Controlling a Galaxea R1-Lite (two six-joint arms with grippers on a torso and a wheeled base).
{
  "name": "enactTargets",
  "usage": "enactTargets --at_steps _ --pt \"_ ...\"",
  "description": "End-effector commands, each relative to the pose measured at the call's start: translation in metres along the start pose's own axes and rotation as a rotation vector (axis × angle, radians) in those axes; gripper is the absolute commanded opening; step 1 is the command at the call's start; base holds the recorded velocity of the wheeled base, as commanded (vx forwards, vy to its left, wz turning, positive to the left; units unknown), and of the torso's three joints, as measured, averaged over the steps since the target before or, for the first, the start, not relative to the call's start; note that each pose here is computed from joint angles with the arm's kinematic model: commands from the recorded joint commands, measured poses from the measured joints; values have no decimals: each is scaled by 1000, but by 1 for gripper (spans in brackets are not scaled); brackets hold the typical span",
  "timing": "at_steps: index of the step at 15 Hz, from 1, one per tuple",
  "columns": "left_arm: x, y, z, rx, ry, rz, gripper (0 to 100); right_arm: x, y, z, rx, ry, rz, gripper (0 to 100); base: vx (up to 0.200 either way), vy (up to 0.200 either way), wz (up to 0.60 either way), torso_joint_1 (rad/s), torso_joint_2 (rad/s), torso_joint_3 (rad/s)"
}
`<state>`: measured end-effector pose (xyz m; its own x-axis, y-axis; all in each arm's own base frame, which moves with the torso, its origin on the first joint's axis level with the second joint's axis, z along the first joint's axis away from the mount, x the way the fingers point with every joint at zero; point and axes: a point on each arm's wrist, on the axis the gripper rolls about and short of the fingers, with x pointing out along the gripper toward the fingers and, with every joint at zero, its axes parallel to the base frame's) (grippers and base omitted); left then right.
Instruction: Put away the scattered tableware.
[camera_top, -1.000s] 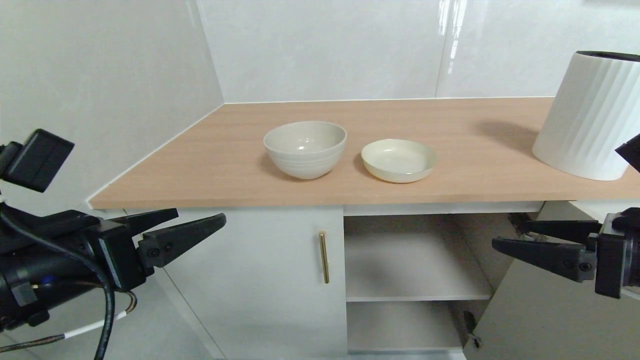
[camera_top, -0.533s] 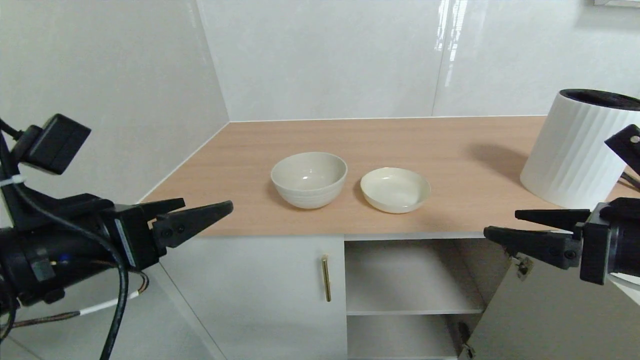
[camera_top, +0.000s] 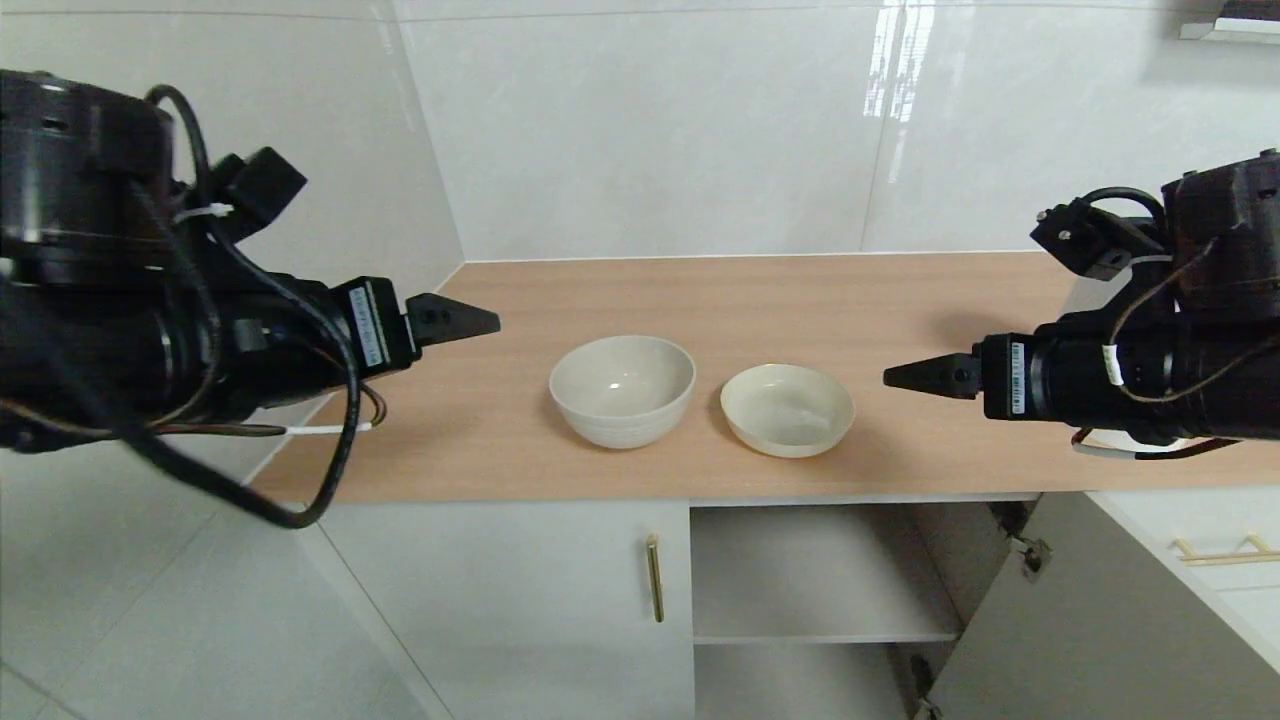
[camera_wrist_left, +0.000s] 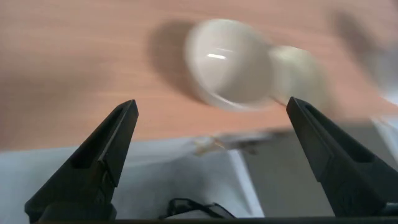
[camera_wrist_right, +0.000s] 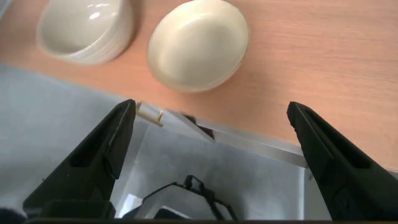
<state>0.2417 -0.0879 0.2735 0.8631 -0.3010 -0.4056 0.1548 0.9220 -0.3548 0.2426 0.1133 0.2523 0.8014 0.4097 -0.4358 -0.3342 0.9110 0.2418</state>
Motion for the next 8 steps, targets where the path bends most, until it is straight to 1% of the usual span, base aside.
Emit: enactTargets --at_steps 1,2,4,5,6,8 --pt "57 -2 -8 -12 58 130 100 14 -1 -3 3 32 -17 100 0 0 0 0 0 0" --pt "67 -4 -11 -19 64 155 100 14 2 -4 -2 30 -23 100 0 0 0 0 0 0" --pt "83 -10 -14 -39 77 157 100 15 7 -7 -15 23 -68 100 0 0 0 0 0 0" --pt "100 -14 -19 -37 100 156 100 16 13 -9 -26 13 -107 100 0 0 0 0 0 0" --pt "112 -16 -21 -33 111 160 100 16 13 -9 -29 10 -118 100 0 0 0 0 0 0" --pt "132 -15 -27 -26 127 195 100 16 14 -9 -31 9 -121 100 0 0 0 0 0 0"
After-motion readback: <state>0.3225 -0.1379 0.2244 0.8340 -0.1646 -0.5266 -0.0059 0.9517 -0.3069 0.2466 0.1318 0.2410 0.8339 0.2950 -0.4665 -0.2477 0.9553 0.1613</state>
